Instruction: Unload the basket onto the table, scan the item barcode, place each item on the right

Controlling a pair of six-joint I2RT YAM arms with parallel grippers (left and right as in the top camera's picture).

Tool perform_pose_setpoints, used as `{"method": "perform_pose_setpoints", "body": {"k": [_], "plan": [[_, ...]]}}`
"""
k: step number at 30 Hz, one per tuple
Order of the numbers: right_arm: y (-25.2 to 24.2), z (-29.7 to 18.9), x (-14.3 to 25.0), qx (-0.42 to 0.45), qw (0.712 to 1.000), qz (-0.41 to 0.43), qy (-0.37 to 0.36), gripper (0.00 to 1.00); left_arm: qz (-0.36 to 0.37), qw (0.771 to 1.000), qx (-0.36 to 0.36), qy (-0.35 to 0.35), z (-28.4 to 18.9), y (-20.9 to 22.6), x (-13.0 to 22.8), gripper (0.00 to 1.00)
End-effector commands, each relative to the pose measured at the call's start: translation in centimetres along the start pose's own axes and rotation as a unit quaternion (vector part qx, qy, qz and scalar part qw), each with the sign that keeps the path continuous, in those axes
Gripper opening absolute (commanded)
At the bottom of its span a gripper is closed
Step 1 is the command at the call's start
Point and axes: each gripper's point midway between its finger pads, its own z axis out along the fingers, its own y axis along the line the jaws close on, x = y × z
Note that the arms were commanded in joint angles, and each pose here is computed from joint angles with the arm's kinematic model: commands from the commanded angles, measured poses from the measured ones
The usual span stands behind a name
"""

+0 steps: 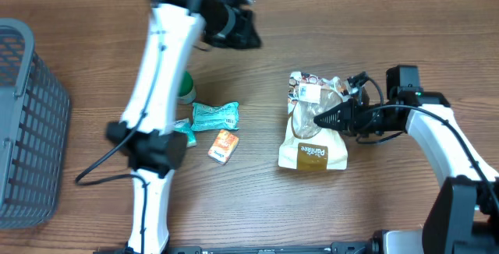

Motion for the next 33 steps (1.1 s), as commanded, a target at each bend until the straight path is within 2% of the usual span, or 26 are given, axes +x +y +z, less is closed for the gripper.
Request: {"method": "perform_pose_setpoints", "body": {"k": [1, 3, 7, 8, 10, 14, 18, 19, 20, 30, 33], "plan": [[3.1, -0.6, -0.2, -0.029, 0.997, -0.077, -0.001, 0.04, 0.012, 0.998, -0.02, -0.064, -5.6, 2.4, -1.0, 0.16], [3.9, -0.3, 0.6, -0.031, 0.996, -0.075, 0.019, 0.04, -0.028, 0.993, -0.043, -0.107, -9.7, 6.3, -1.3, 0.16], [4.5, 0.5, 1.3, -0.035, 0.995, -0.084, 0.035, 0.04, -0.071, 0.986, -0.067, -0.136, -12.6, 10.5, -1.2, 0.18], [4.7, 0.8, 1.5, -0.036, 0.995, -0.085, 0.039, 0.04, -0.082, 0.984, -0.068, -0.141, -13.2, 11.4, -1.1, 0.22], [5.0, 1.1, 1.7, -0.039, 0.994, -0.089, 0.046, 0.04, -0.101, 0.981, -0.074, -0.15, -14.1, 12.9, -0.9, 0.38], [5.8, 1.6, 2.0, -0.052, 0.993, -0.096, 0.053, 0.04, -0.119, 0.976, -0.084, -0.16, -15.2, 14.7, -0.5, 0.59], [6.2, 1.8, 1.9, -0.058, 0.993, -0.093, 0.052, 0.04, -0.129, 0.973, -0.102, -0.161, -15.7, 15.9, -0.3, 0.73], [6.3, 1.8, 1.8, -0.058, 0.993, -0.093, 0.051, 0.04, -0.131, 0.972, -0.109, -0.161, -15.8, 16.2, -0.2, 0.79], [6.4, 1.9, 1.7, -0.059, 0.993, -0.094, 0.051, 0.04, -0.133, 0.971, -0.119, -0.16, -15.8, 16.5, -0.1, 1.0], [7.6, 3.3, 1.8, -0.067, 0.989, -0.115, 0.058, 0.04, -0.148, 0.954, -0.215, -0.15, -16.8, 19.6, 0.9, 1.0], [7.7, 3.4, 1.7, -0.067, 0.989, -0.117, 0.056, 0.04, -0.149, 0.952, -0.222, -0.149, -16.9, 19.9, 1.0, 1.0]]}}
